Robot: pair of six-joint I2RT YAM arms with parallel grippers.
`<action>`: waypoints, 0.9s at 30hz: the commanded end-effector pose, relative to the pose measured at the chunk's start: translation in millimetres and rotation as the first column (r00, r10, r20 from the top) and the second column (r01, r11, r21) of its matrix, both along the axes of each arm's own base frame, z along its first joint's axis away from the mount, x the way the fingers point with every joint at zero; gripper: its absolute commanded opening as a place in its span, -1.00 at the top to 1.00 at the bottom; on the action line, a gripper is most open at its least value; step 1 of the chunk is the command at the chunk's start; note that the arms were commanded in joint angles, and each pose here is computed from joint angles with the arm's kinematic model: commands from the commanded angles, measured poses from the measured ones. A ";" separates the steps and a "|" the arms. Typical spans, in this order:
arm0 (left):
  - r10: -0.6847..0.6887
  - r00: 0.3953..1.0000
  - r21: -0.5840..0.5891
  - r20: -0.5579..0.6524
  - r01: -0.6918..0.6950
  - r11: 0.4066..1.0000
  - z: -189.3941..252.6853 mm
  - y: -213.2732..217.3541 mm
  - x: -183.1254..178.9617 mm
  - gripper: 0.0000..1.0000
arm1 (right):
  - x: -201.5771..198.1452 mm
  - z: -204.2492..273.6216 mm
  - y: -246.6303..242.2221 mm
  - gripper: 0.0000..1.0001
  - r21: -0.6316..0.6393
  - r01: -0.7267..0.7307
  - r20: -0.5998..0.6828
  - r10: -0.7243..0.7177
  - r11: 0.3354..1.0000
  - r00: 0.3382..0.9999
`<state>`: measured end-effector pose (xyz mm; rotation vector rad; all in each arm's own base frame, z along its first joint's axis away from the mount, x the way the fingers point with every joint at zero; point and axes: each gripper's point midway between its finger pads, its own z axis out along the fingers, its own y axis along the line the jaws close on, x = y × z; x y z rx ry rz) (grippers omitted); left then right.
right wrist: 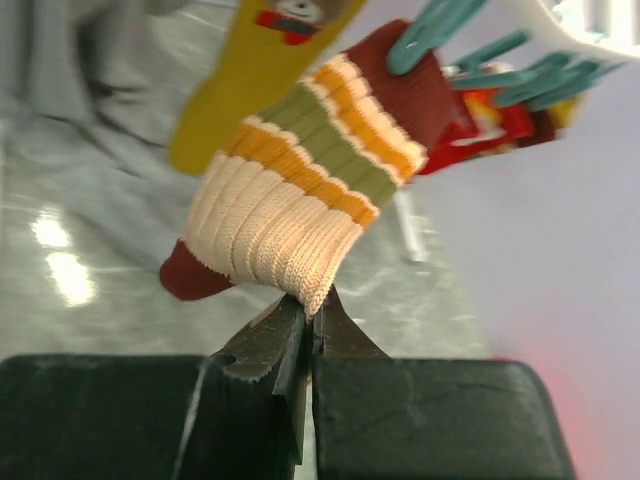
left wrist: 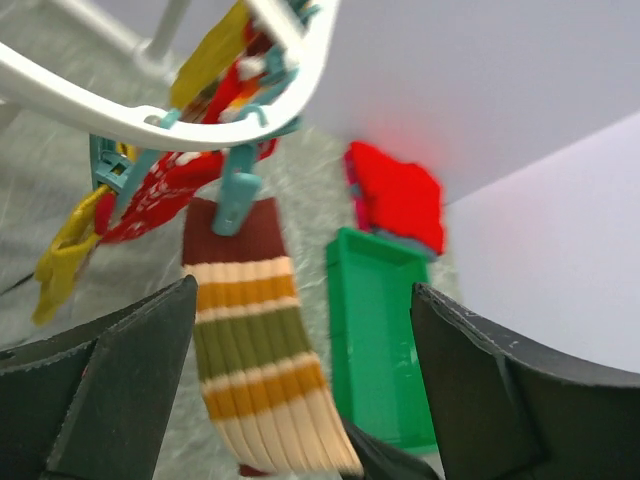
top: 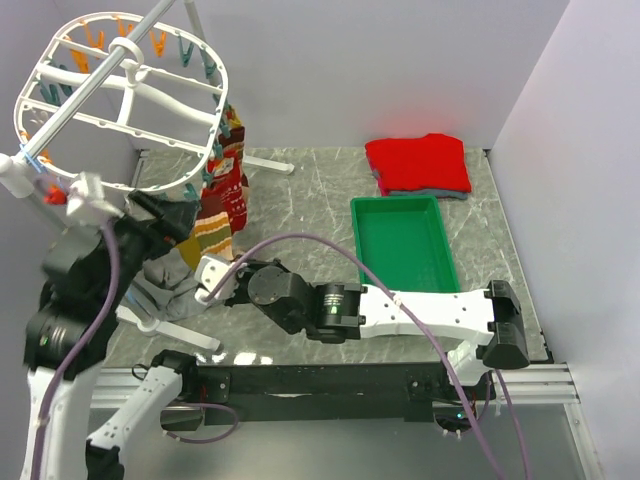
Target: Remove the socks clipped to the hanger
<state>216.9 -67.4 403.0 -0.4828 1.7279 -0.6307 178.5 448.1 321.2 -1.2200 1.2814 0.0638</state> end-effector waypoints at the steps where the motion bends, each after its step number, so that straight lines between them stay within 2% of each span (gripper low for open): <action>1: -0.096 0.988 0.022 0.124 0.094 0.995 25.0 -8.8 -23.3 -0.86 | -11.7 27.8 1.1 1.00 0.230 -0.033 -0.230 0.087 0.973 0.969; 3: -0.149 0.978 0.015 0.144 0.148 0.989 25.1 -15.1 -38.0 -0.86 | -18.8 38.3 7.1 1.00 0.297 -0.077 -0.302 0.170 0.952 0.938; 5: -0.217 0.963 0.018 0.160 0.217 0.976 20.2 -25.2 -47.1 -0.87 | -12.2 50.3 1.3 1.00 0.391 -0.039 -0.388 0.202 0.920 0.899; 6: -0.280 0.942 0.024 0.185 0.280 0.960 21.2 -33.0 -60.8 -0.88 | -19.9 53.8 4.0 1.00 0.419 -0.083 -0.417 0.273 0.904 0.867; 7: -0.310 0.932 0.029 0.190 0.310 0.950 19.2 -36.8 -66.3 -0.94 | -19.1 59.1 2.0 1.00 0.459 -0.070 -0.448 0.299 0.885 0.843; 9: -0.377 0.905 0.054 0.200 0.374 0.926 12.9 -44.4 -79.1 -0.98 | -31.7 76.1 -3.7 1.00 0.516 -0.123 -0.443 0.388 0.847 0.809; 10: -0.393 0.899 0.063 0.194 0.388 0.919 9.9 -46.2 -81.0 -0.99 | -44.2 81.7 -2.1 1.00 0.553 -0.163 -0.453 0.459 0.817 0.765; 12: -0.417 0.894 0.080 0.162 0.410 0.909 0.0 -48.1 -84.4 -0.99 | -49.2 95.2 -9.0 1.00 0.595 -0.187 -0.451 0.517 0.782 0.728; 13: -0.432 0.889 0.082 0.148 0.425 0.902 -3.6 -50.1 -85.5 -0.99 | -59.3 101.3 -8.9 1.00 0.625 -0.217 -0.464 0.580 0.750 0.670; 17: -0.512 0.845 0.110 0.154 0.500 0.859 -10.4 -61.5 -89.8 -0.93 | -65.0 108.9 -7.7 1.00 0.646 -0.241 -0.478 0.630 0.725 0.613; 23: -0.533 0.839 0.130 0.111 0.520 0.845 -18.6 -63.9 -85.5 -0.99 | -69.7 110.5 -3.0 1.00 0.647 -0.257 -0.488 0.648 0.718 0.584; 24: -0.533 0.839 0.136 0.112 0.518 0.844 -18.6 -63.3 -86.0 -0.93 | -71.1 109.5 -2.6 1.00 0.644 -0.263 -0.490 0.652 0.718 0.579; 27: -0.513 0.848 0.137 0.132 0.497 0.857 -13.5 -60.1 -86.8 -0.54 | -74.4 108.3 -1.0 1.00 0.639 -0.282 -0.495 0.663 0.715 0.562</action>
